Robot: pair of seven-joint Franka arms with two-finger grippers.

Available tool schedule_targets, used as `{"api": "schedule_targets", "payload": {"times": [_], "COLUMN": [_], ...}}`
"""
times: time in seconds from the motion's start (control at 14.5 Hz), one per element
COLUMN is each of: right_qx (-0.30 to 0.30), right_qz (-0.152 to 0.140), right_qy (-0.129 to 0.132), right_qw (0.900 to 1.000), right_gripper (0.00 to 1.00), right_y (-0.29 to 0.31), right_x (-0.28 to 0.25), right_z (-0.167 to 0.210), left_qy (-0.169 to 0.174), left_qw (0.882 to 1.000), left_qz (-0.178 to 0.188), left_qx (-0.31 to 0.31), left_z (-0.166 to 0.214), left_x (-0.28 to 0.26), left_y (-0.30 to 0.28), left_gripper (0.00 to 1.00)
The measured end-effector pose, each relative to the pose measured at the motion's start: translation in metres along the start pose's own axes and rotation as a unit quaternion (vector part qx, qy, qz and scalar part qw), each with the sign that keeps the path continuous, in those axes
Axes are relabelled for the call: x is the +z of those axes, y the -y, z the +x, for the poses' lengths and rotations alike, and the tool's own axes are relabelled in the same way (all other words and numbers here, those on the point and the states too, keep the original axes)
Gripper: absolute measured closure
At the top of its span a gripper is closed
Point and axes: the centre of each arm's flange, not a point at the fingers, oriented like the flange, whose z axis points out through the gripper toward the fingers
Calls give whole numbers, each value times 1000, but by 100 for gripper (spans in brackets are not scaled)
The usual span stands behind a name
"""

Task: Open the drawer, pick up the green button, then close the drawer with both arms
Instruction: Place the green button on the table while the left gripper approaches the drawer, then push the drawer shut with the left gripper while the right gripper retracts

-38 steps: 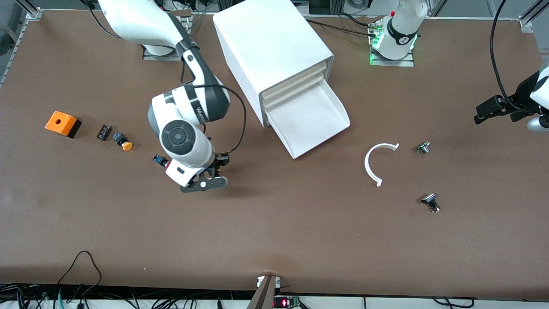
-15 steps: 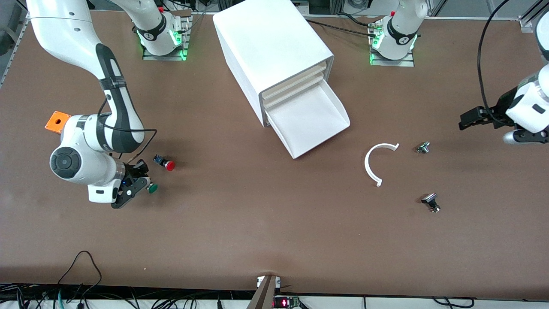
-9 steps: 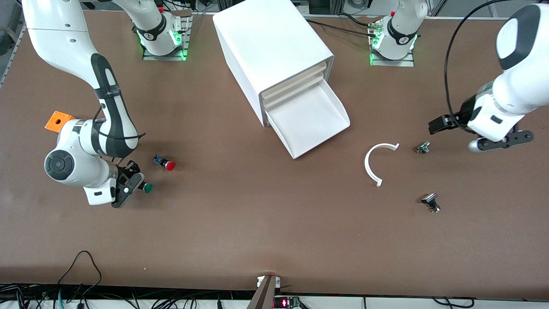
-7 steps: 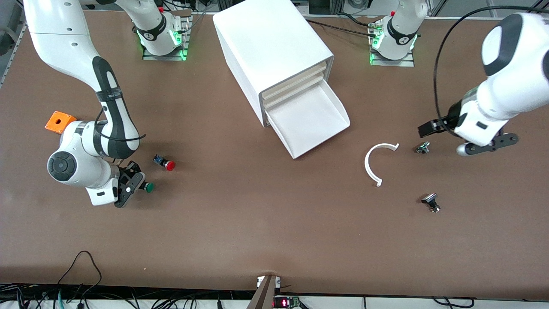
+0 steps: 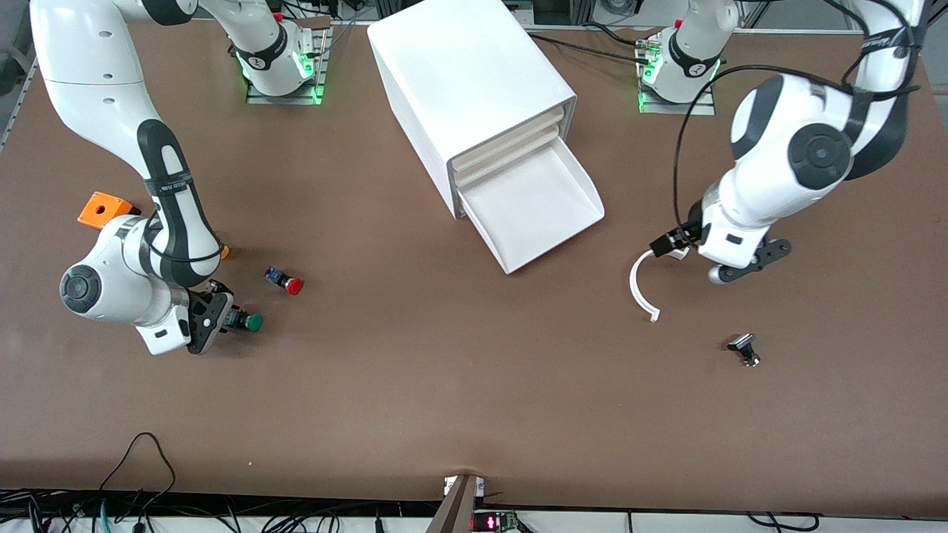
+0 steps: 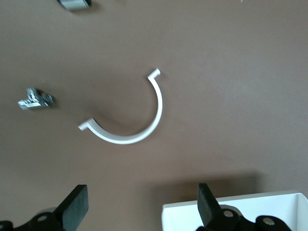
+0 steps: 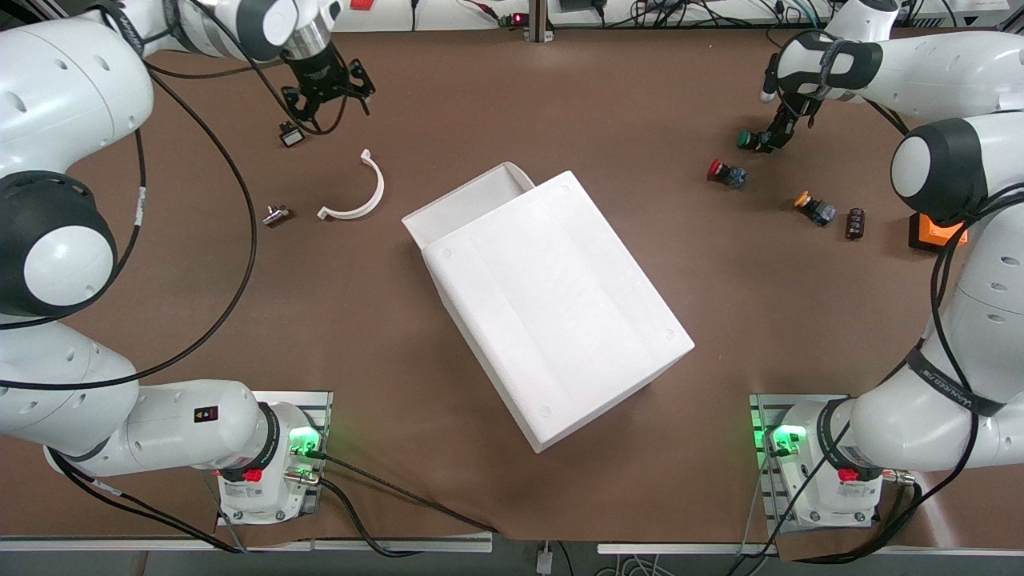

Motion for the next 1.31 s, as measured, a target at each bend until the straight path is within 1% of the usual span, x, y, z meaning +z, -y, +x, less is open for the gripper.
{"api": "schedule_targets", "payload": {"times": [0.21,0.28,0.55,0.76,0.89,0.96,1.1,1.24,1.31], "right_qx": [-2,-1,50,92,132,161,233,310,342], "right_qz": [-3,-4,-7,-14,-5,3,23,39,40], "right_qy": [-8,-15,-40,-55,-63,-64,-61,-51,-43], "right_qw": [1000,1000,998,994,989,985,970,949,938], "right_gripper": [5,0,0,0,0,0,0,0,0], "right_y": [1,2,9,16,25,32,51,80,95], "right_x": [-13,-26,-93,-125,-145,-157,-186,-212,-222], "right_z": [10,17,47,62,76,86,118,163,184], "left_qy": [7,9,13,18,22,23,22,24,26], "left_qw": [1000,999,997,996,995,994,993,993,993], "left_qz": [-18,-23,-45,-53,-59,-62,-68,-68,-66], "left_qx": [-25,-33,-61,-72,-78,-82,-89,-90,-91], "left_z": [-6,-8,-19,-28,-36,-40,-47,-50,-50], "left_x": [27,37,80,109,129,140,159,170,173], "left_y": [-23,-29,-57,-74,-85,-92,-102,-105,-105], "left_gripper": [0,0,0,0,0,0,0,0,0]}}
